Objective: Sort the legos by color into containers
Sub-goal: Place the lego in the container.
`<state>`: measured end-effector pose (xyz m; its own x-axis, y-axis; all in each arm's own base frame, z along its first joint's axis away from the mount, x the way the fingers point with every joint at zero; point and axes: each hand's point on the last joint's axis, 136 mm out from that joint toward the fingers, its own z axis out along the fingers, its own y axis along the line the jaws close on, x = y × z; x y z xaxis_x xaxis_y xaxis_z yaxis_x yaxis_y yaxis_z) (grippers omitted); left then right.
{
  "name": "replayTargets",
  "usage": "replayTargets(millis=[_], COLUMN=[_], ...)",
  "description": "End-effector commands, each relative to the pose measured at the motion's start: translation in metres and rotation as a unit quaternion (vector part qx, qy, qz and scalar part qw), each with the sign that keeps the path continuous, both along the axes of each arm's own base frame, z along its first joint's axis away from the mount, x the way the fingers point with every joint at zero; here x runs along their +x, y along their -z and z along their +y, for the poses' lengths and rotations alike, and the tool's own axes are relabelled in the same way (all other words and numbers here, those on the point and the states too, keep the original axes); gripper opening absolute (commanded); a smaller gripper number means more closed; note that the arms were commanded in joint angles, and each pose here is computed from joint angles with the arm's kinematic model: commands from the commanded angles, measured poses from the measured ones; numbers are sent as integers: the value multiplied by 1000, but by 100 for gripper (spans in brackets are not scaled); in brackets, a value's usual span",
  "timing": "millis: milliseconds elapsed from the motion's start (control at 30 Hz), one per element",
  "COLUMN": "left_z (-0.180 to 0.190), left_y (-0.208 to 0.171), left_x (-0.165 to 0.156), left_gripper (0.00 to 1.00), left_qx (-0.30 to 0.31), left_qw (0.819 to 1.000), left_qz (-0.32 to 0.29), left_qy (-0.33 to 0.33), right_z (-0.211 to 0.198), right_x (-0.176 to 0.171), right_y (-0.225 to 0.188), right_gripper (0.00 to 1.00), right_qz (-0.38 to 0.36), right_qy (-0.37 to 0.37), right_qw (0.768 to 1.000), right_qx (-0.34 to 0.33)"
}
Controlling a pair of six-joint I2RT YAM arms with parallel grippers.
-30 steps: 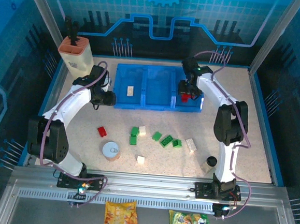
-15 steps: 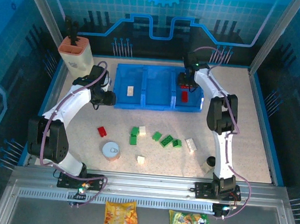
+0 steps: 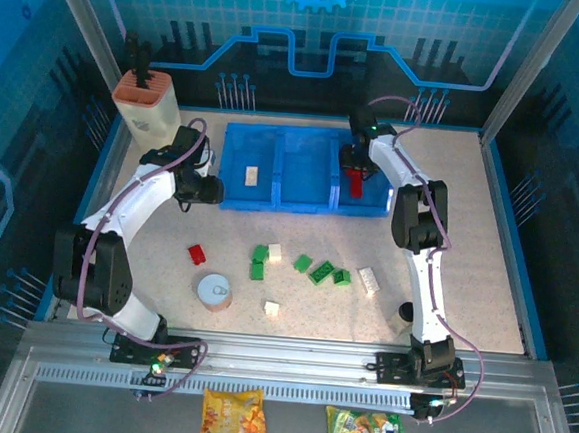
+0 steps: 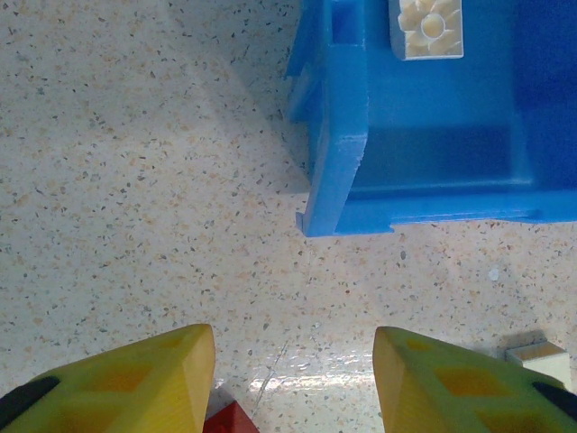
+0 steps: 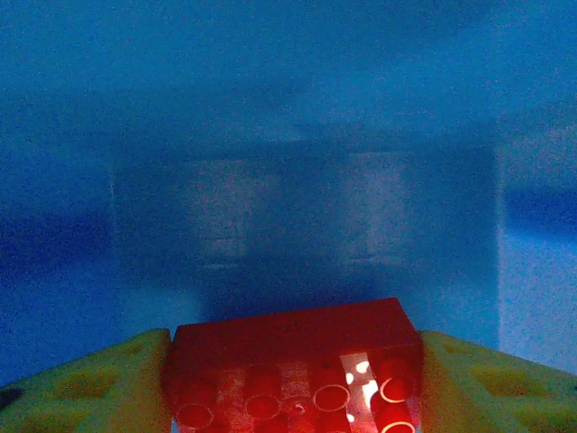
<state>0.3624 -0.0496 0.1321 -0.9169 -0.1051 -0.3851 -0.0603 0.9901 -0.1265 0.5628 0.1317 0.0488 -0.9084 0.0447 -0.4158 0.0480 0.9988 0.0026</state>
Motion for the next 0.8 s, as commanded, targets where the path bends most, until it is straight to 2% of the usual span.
replayTargets(millis=[0, 133, 467, 767], left_z=[-1, -2, -3, -4], left_y=[-4, -4, -5, -7], left_x=[-3, -2, -3, -3], left_gripper=[51, 51, 51, 51], left_qx=[-8, -10, -13, -16], left_qw=[1000, 1000, 1000, 1000], left_qz=[-8, -8, -8, -10], left_qy=[9, 9, 11, 11], right_z=[-1, 1, 0, -2], right_x=[0, 1, 0, -6], right_y=[5, -4, -48, -55], right_gripper=[64, 68, 70, 75], right_qz=[9, 4, -25, -22], right_qy=[-4, -7, -13, -15], right_qw=[1000, 1000, 1000, 1000], right_qx=[1, -2, -7, -9])
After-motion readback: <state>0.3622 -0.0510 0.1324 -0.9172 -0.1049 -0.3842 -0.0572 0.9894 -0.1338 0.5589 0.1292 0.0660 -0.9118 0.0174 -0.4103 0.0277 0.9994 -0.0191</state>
